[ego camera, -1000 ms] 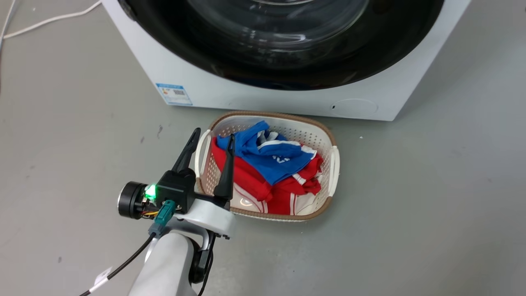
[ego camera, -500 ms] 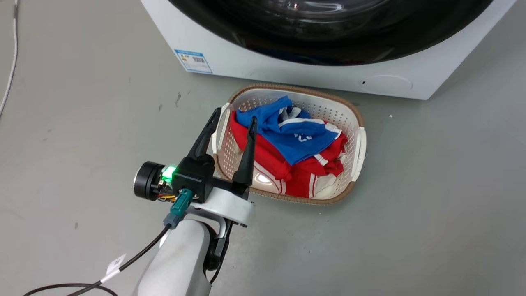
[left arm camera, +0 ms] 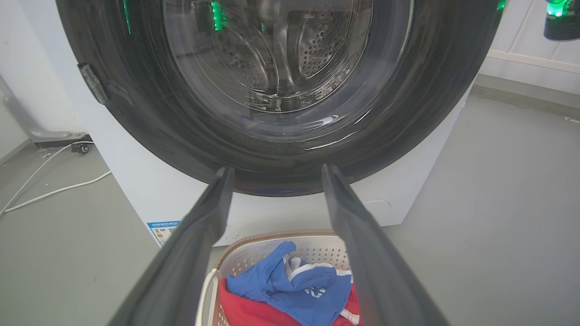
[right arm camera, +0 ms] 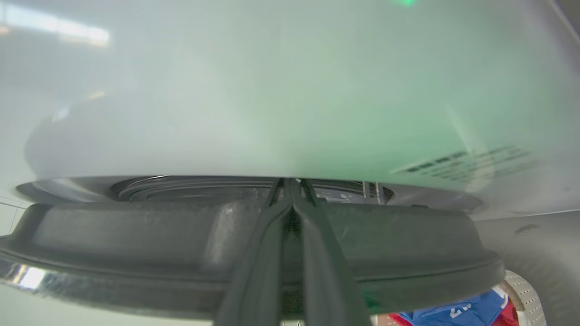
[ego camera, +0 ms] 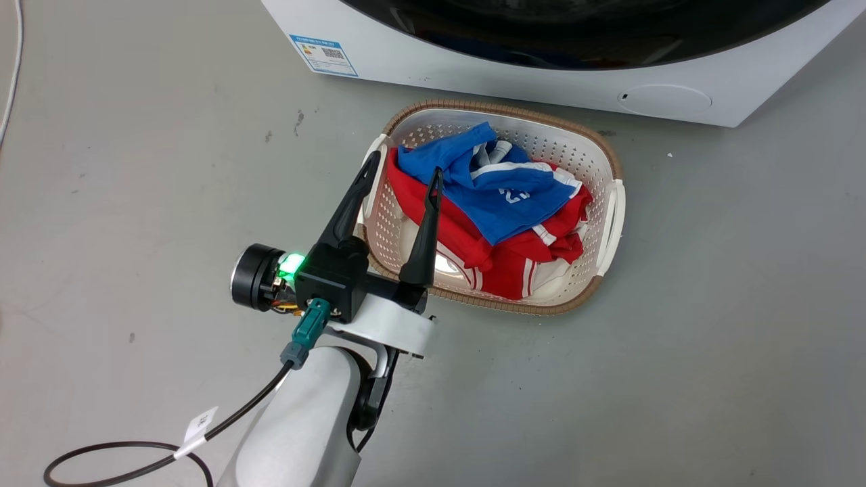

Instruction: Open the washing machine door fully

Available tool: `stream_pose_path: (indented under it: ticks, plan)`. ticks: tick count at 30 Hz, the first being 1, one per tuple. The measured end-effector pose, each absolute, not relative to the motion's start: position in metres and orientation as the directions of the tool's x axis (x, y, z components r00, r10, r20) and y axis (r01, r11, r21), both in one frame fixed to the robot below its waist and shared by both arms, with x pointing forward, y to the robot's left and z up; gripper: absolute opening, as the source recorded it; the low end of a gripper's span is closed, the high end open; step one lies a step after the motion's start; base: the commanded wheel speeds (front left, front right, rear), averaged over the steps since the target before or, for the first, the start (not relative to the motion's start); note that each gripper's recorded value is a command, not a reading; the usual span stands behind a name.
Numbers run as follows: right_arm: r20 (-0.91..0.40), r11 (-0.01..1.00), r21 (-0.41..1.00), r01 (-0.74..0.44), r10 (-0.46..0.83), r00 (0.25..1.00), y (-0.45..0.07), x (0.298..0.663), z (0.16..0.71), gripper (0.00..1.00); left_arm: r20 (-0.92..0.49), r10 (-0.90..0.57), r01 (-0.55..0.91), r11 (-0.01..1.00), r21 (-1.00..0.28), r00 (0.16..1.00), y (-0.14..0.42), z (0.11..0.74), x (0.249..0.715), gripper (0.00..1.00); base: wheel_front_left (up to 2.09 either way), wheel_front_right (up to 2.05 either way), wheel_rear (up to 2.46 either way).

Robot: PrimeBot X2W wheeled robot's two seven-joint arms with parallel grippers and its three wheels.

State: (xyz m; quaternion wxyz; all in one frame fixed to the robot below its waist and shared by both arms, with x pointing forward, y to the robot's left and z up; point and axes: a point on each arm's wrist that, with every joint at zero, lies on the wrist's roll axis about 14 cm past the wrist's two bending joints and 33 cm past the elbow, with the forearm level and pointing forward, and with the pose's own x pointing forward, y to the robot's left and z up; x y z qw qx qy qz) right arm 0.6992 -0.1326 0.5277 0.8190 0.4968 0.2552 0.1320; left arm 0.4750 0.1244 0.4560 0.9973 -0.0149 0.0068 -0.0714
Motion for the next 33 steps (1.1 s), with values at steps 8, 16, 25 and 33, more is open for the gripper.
stream_pose_path:
  ticks: [8,16,25,33]
  plan:
    - [-0.309,0.496,0.868,0.036,0.481,0.82,-0.132,0.697,0.527,0.0,-0.009,-0.146,0.146,0.989,-0.037,0.989,0.122,0.456,0.477,1.0,0.0,0.0,0.0]
    - [-0.325,0.509,0.86,0.022,0.516,0.793,-0.129,0.685,0.533,0.0,0.004,-0.148,0.148,0.988,-0.042,0.989,0.12,0.463,0.476,1.0,0.0,0.0,0.0]
    - [-0.369,0.533,0.846,0.009,0.572,0.732,-0.117,0.659,0.527,0.0,0.021,-0.16,0.161,0.986,-0.046,0.987,0.116,0.472,0.472,1.0,0.0,0.0,0.0]
    - [-0.4,0.548,0.836,-0.024,0.639,0.657,-0.097,0.624,0.525,0.0,0.031,-0.168,0.17,0.984,-0.05,0.985,0.114,0.482,0.457,1.0,0.0,0.0,0.0]
